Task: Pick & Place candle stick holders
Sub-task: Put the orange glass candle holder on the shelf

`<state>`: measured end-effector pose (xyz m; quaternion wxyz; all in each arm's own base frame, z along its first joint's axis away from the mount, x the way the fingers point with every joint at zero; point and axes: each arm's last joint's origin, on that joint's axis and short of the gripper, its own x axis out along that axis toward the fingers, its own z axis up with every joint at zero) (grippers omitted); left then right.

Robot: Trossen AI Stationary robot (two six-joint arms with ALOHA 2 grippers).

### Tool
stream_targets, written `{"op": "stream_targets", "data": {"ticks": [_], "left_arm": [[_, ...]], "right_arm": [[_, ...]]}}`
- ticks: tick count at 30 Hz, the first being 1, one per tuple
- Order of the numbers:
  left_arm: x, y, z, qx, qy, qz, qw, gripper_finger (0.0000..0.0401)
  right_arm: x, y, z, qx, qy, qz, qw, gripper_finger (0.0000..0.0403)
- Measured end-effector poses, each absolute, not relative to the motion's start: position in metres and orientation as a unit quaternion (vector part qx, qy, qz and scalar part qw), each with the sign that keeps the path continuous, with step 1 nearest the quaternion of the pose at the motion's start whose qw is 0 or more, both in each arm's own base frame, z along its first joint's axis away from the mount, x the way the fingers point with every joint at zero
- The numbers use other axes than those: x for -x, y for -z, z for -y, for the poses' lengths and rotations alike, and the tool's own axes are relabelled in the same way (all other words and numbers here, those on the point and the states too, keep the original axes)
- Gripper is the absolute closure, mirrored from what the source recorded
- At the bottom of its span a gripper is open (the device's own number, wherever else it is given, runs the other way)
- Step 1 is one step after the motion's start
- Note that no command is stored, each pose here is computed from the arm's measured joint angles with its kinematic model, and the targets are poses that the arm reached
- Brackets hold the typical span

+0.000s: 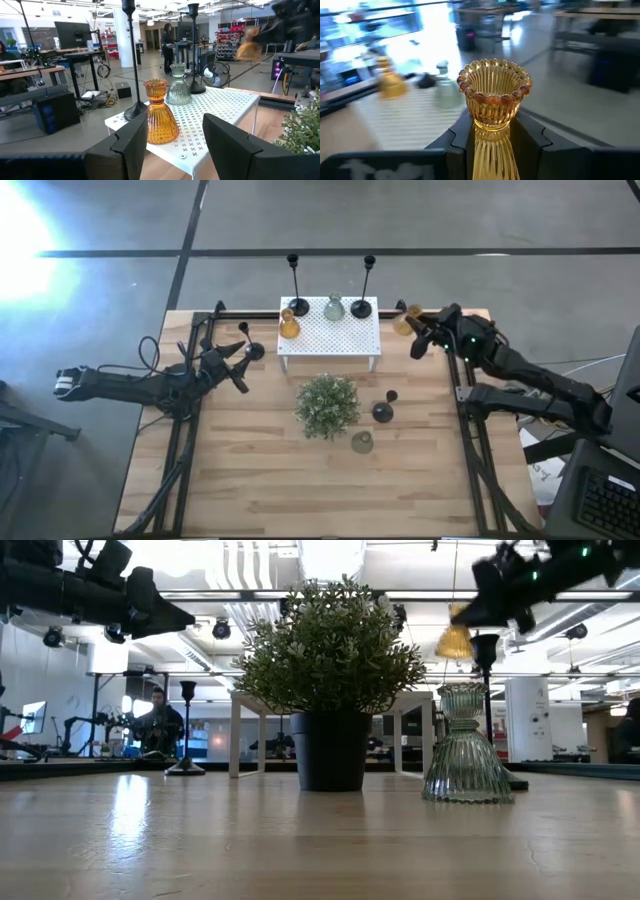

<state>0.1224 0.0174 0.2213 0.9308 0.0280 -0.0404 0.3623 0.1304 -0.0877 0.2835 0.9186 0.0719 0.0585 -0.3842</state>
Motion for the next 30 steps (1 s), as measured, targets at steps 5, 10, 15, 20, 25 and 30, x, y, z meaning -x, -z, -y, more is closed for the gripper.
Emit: {"op": "stream_targets", "data": {"ticks": [5, 10, 15, 20, 25, 30], "left_arm": [[-0.122, -0.221, -0.017, -0.029, -0.362, 0.04, 0.931, 0.0206], [-0.122, -0.221, -0.017, -0.029, -0.362, 0.04, 0.931, 0.0206], [-0.122, -0.221, -0.017, -0.029, -0.362, 0.04, 0.931, 0.0206], [-0.122, -0.221, -0.017, -0.033, -0.362, 0.038, 0.931, 0.0206], [-0.122, -0.221, -0.017, -0.035, -0.362, 0.038, 0.931, 0.0206], [-0.122, -0.221, -0.017, -0.03, -0.362, 0.04, 0.931, 0.0206]], "right_arm": [[-0.151, -0.291, 0.087, -0.074, 0.313, -0.097, 0.942, 0.0318], [-0.178, -0.283, 0.099, -0.06, 0.304, -0.15, 0.939, 0.0318], [-0.201, -0.279, 0.112, -0.036, 0.301, -0.15, 0.941, 0.0318], [-0.213, -0.271, 0.118, -0.028, 0.299, -0.152, 0.942, 0.0318], [-0.22, -0.258, 0.127, -0.034, 0.307, -0.173, 0.935, 0.0318], [-0.225, -0.251, 0.139, -0.033, 0.322, -0.163, 0.932, 0.0318]]}}
